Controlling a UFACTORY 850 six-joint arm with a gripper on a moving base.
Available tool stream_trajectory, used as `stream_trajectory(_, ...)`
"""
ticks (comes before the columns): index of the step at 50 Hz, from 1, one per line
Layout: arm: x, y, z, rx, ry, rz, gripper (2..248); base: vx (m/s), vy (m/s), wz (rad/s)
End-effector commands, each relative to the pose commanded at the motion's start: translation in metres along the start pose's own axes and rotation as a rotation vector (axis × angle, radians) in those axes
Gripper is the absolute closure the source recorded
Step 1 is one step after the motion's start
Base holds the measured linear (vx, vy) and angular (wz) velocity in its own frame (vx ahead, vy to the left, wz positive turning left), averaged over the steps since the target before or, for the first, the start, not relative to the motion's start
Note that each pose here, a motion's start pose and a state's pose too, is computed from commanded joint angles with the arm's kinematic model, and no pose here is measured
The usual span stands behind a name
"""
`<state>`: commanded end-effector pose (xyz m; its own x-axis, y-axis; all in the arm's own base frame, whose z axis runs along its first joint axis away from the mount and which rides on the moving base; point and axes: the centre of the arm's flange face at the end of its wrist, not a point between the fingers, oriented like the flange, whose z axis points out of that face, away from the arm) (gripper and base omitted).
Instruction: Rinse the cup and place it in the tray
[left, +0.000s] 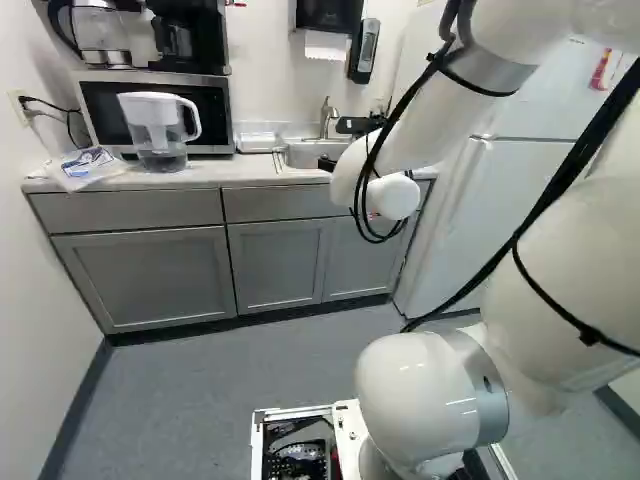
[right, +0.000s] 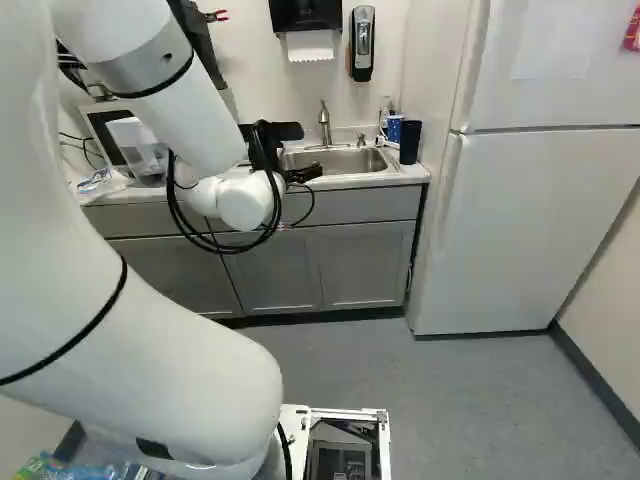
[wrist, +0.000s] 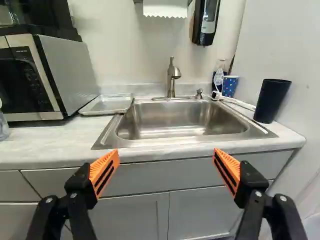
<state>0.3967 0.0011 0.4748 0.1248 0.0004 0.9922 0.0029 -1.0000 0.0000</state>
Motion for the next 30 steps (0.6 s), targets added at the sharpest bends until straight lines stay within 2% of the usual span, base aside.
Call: stream_trajectory(30, 0.030, 0.000, 0.023, 0.000, 0.010, 0.000, 3, 0.000, 0.000, 0.000)
